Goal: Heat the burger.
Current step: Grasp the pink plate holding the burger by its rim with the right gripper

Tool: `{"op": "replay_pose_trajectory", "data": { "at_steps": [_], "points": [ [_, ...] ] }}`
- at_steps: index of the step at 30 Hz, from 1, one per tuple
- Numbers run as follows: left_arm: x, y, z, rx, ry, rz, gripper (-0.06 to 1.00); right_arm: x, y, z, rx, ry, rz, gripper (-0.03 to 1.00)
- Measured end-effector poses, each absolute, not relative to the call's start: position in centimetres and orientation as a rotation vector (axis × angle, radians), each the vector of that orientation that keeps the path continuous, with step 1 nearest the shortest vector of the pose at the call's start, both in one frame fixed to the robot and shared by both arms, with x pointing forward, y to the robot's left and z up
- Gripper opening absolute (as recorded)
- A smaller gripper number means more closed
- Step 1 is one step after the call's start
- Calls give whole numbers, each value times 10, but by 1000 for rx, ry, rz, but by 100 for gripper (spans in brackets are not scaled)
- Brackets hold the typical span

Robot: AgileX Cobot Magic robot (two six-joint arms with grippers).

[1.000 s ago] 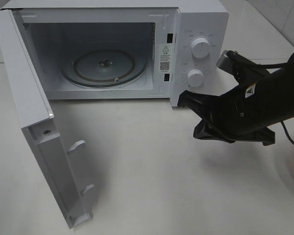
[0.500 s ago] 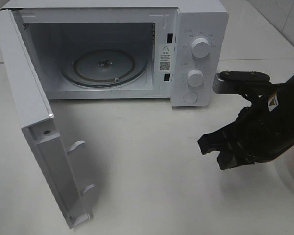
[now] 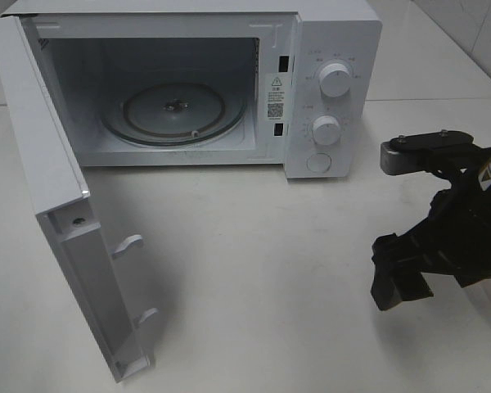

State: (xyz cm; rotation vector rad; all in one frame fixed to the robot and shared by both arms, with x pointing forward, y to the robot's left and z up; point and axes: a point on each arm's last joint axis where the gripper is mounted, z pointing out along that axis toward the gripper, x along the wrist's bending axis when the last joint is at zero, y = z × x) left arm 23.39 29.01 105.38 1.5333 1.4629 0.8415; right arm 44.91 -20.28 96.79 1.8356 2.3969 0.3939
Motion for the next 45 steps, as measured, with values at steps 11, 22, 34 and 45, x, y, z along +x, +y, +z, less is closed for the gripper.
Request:
{"op": "replay_pose_trajectory", "data": {
  "at_steps": [11,22,34,45],
  "points": [
    [234,290,1054,1533,1463,842,97,466,-234,989,1870,2324,237,93],
    [234,290,1054,1533,1463,842,97,472,-269,991,1949,2241,161,87],
    [234,290,1054,1533,1463,842,97,481,-302,993,1976,2104,196,86],
    [234,290,1054,1533,1463,842,97,494,-314,971,2022,2089,147,84]
  ]
}}
